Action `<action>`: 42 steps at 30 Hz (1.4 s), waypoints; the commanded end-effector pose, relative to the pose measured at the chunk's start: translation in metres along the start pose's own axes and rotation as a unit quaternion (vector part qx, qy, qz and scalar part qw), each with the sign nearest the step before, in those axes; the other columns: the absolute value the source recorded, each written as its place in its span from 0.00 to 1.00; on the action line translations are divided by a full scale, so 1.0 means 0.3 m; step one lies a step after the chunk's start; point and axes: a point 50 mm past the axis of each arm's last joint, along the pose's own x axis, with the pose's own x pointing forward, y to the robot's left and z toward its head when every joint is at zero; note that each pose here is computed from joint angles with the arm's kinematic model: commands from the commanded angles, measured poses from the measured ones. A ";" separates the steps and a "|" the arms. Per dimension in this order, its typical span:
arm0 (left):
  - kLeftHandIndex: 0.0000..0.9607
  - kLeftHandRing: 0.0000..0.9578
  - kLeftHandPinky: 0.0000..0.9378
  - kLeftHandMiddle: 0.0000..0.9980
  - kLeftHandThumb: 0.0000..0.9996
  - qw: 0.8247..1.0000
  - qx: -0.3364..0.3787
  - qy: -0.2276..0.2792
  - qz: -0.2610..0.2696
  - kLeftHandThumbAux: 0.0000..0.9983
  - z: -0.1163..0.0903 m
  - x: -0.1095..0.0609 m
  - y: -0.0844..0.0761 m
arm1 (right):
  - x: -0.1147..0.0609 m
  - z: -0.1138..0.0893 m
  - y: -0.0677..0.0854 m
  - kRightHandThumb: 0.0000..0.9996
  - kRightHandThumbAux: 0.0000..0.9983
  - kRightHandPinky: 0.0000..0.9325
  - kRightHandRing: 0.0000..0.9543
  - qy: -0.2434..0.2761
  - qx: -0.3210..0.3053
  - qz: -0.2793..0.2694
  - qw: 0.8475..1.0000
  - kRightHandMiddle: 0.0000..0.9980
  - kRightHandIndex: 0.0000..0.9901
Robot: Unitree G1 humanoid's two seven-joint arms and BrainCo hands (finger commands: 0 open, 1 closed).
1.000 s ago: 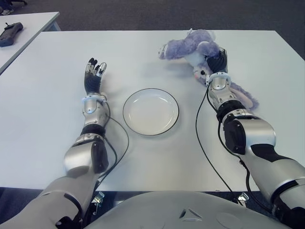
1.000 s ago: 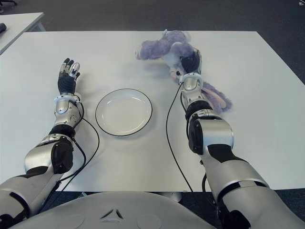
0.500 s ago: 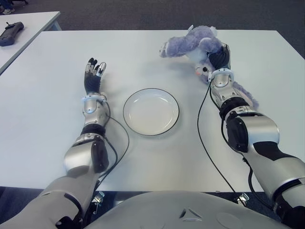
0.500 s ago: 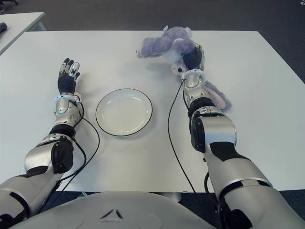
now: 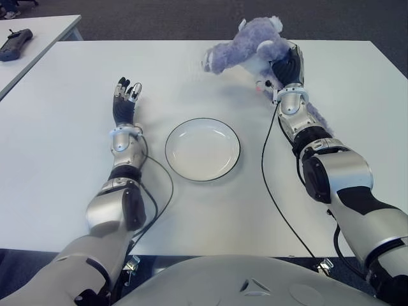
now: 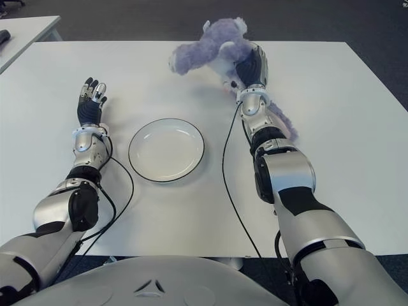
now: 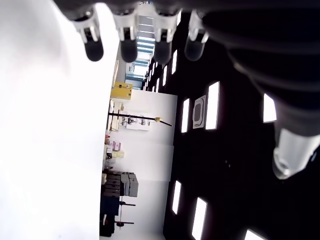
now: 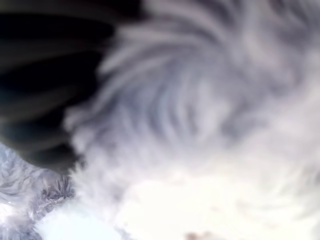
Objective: Put the doll into the plate.
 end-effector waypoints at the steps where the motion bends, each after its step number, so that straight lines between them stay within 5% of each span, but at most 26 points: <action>1: 0.02 0.05 0.03 0.08 0.00 0.967 -0.064 0.239 0.058 0.54 -0.383 -0.336 0.010 | 0.025 0.096 0.011 0.70 0.72 0.89 0.91 -0.087 0.008 0.008 0.996 0.87 0.44; 33: 0.03 0.05 0.02 0.08 0.00 0.968 -0.046 0.241 0.058 0.53 -0.383 -0.332 -0.002 | -0.051 0.279 0.139 0.70 0.72 0.92 0.91 -0.282 0.040 0.069 0.956 0.87 0.44; 42: 0.03 0.05 0.03 0.08 0.00 0.968 -0.047 0.241 0.055 0.54 -0.383 -0.333 -0.003 | -0.130 0.295 0.201 0.70 0.72 0.90 0.89 -0.333 0.067 0.116 0.933 0.85 0.44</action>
